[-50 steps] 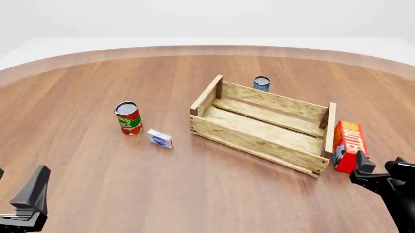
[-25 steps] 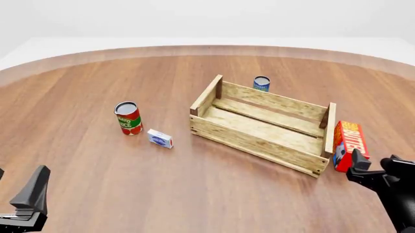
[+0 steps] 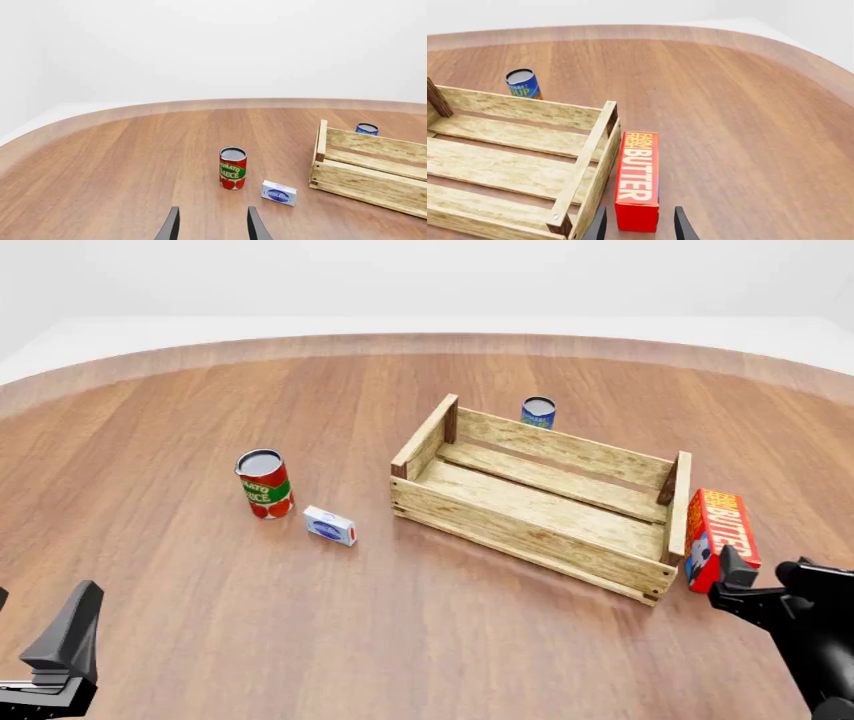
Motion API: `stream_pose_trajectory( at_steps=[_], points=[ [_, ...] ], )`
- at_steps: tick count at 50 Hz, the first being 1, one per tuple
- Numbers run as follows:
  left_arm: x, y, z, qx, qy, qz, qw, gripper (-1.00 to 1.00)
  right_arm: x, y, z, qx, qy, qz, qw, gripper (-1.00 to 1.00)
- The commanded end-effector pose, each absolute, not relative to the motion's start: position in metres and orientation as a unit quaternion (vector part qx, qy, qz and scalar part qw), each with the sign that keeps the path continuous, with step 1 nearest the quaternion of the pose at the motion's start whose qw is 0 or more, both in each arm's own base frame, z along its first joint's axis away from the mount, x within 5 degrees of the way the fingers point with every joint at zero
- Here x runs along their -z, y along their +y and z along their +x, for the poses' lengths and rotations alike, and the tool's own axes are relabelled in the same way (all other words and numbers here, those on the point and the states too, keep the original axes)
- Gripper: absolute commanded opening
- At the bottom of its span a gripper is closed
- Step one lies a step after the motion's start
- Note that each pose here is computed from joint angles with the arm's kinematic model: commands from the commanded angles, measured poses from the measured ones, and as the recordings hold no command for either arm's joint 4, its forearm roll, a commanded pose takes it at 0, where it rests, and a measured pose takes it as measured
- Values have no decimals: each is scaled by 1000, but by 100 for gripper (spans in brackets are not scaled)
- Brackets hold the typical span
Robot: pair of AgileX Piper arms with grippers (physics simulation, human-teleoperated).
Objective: Pick up the butter and put it in the tray.
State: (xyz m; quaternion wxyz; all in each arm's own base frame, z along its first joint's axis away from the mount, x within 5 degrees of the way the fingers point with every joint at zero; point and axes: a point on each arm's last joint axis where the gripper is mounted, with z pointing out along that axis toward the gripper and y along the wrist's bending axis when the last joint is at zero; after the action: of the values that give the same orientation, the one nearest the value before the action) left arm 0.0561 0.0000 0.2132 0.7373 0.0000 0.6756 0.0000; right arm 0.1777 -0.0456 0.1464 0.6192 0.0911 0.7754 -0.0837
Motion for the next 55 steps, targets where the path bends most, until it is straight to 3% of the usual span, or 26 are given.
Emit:
stream_pose_trajectory(
  at_steps=[1, 55],
  points=[
    [-213, 0, 56, 0, 676, 0, 737, 100, -143, -47, 182, 84, 778, 90, 616, 100],
    [-213, 0, 56, 0, 676, 0, 737, 100, -131, -51, 197, 82, 788, 92, 603, 100]
  ],
)
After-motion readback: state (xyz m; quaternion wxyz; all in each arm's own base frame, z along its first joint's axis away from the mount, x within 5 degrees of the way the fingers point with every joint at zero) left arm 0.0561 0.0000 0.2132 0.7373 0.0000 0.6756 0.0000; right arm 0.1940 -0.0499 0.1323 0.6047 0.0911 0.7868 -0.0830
